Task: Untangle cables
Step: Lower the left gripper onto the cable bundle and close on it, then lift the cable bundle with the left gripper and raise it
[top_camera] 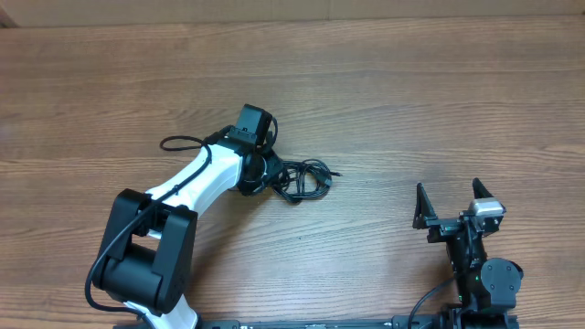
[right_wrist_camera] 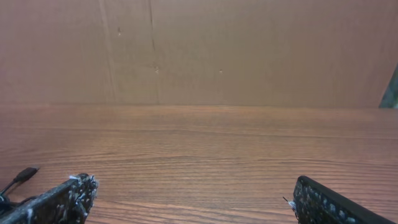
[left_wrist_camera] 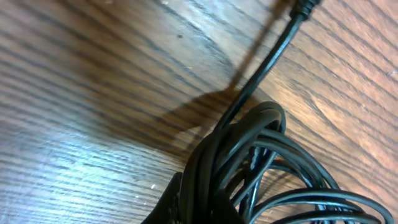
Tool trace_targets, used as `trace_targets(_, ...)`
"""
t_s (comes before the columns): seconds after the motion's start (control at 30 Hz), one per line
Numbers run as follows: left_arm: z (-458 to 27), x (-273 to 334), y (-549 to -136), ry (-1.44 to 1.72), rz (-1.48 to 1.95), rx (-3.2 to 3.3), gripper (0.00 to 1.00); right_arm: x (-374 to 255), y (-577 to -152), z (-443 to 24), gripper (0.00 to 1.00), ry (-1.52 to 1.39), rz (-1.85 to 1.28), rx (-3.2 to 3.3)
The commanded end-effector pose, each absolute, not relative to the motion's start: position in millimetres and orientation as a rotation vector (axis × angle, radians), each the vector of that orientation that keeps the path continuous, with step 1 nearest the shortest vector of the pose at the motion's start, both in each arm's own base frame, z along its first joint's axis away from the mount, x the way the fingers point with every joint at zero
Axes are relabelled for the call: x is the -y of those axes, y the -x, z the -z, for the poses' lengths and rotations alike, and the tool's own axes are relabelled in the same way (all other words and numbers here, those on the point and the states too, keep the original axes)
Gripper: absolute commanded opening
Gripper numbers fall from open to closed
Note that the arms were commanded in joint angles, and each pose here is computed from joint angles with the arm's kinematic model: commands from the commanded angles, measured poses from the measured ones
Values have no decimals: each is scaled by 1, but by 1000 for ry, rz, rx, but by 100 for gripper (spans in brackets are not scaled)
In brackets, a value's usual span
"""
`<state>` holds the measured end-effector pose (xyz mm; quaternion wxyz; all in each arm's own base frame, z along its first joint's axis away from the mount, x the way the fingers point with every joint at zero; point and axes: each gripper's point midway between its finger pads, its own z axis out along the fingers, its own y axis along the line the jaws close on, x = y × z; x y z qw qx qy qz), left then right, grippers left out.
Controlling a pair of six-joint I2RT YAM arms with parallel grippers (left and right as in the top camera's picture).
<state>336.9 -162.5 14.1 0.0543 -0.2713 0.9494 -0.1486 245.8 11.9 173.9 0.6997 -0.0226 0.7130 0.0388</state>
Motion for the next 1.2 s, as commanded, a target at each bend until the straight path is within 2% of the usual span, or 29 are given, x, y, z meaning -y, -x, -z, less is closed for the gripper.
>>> trace_targets(0.0, -32, 175, -344, 594, 540, -2878, 4, -11, -246, -172, 100, 49, -82, -1586)
trace_targets(0.33, -120, 183, -348, 0, 616, -2663, 4, -11, -246, -172, 100, 49, -82, -1586)
trace_targets(0.57, -184, 196, -326, -460, 687, -2429, 4, -11, -246, -172, 100, 49, -82, -1586)
trace_targets(0.93, -239, 197, -287, -558, 793, -2291, 4, -11, -246, -172, 100, 49, -82, -1586)
trace_targets(1.17, -258, 195, -278, -567, 800, -2230, 4, -11, -246, -172, 100, 50, -82, -1586)
